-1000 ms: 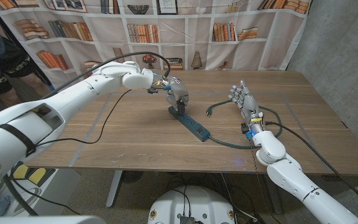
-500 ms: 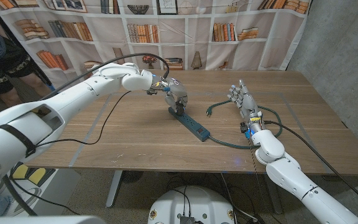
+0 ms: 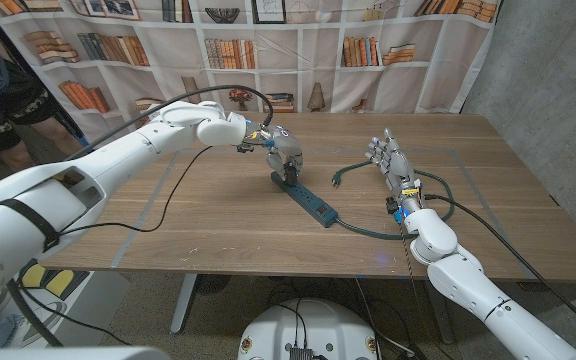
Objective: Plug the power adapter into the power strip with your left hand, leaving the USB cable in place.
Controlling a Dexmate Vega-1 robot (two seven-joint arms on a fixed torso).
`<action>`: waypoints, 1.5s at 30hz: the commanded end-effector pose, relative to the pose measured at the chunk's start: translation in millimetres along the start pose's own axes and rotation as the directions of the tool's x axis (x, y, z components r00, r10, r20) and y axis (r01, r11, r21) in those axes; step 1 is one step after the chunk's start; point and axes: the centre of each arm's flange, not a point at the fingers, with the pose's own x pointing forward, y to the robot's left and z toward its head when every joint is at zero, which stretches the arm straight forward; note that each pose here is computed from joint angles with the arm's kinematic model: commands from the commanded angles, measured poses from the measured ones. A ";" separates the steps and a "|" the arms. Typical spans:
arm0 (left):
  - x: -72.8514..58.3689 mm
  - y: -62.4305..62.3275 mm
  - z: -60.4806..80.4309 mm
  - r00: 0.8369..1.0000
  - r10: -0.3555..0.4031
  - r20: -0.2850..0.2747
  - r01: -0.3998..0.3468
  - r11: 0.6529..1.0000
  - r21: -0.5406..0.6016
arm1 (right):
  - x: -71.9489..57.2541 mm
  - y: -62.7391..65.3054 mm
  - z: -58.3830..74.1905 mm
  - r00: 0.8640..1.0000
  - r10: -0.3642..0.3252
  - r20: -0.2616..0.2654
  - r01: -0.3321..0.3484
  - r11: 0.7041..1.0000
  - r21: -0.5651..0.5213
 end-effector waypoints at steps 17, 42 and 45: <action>2.0 -4.9 1.5 1.000 -0.016 0.005 0.016 1.000 -0.009 | 1.3 1.6 -2.6 1.000 0.002 -0.005 -0.002 1.000 0.010; -1.1 -7.4 19.2 0.999 -0.024 -0.021 0.026 0.994 0.110 | 1.8 2.5 -5.3 1.000 0.012 -0.009 -0.012 1.000 0.013; -0.8 -8.3 19.3 0.999 -0.024 -0.025 0.027 0.994 0.106 | 2.4 2.3 -5.5 1.000 0.013 -0.011 -0.013 1.000 0.014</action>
